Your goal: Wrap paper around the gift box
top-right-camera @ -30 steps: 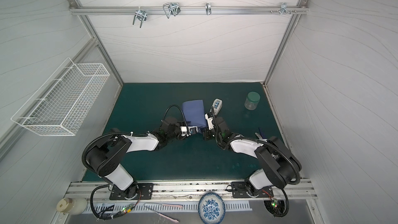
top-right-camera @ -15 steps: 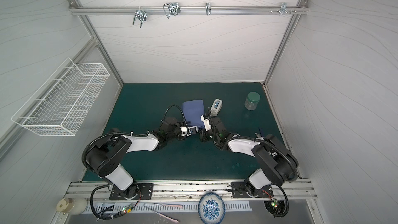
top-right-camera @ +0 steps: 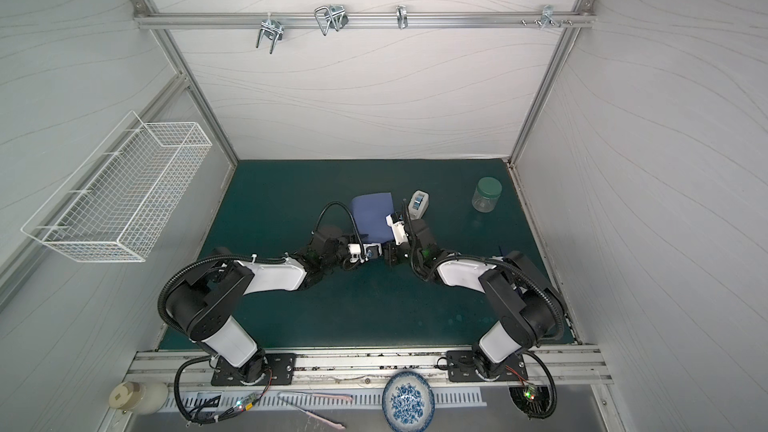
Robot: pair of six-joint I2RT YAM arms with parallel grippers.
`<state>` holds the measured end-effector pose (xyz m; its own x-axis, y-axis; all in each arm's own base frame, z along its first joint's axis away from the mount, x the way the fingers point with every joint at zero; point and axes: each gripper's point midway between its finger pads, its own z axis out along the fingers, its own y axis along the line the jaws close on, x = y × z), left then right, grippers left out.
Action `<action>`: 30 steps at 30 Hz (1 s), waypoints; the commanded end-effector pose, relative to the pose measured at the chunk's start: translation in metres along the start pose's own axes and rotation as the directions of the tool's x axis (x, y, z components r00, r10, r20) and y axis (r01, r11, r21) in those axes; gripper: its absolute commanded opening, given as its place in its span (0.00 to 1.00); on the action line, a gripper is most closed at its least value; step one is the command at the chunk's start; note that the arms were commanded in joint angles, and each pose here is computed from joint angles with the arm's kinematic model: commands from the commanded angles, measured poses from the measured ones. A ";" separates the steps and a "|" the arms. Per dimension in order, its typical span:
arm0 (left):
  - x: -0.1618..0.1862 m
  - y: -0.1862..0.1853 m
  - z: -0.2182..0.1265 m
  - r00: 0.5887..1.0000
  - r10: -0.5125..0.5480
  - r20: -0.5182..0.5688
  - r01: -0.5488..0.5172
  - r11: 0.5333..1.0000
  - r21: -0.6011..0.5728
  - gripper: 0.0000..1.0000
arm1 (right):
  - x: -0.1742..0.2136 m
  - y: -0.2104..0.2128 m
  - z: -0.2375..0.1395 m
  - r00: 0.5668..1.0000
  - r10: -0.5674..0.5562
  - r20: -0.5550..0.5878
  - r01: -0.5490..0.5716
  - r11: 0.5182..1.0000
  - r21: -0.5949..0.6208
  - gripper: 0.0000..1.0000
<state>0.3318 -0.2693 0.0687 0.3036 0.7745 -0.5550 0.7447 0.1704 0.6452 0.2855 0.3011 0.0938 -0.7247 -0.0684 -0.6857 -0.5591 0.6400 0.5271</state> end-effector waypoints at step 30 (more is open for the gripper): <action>-0.010 -0.003 -0.011 0.990 -0.139 0.007 0.139 0.989 0.056 0.76 | -0.027 -0.032 -0.066 0.983 0.146 0.114 -0.157 0.983 0.091 0.20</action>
<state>0.3261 -0.2688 0.0696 0.2327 0.7620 -0.6043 0.7882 0.2162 0.5762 0.2978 0.2480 0.1483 -0.7188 0.1393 -0.6811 -0.4751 0.6168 0.6275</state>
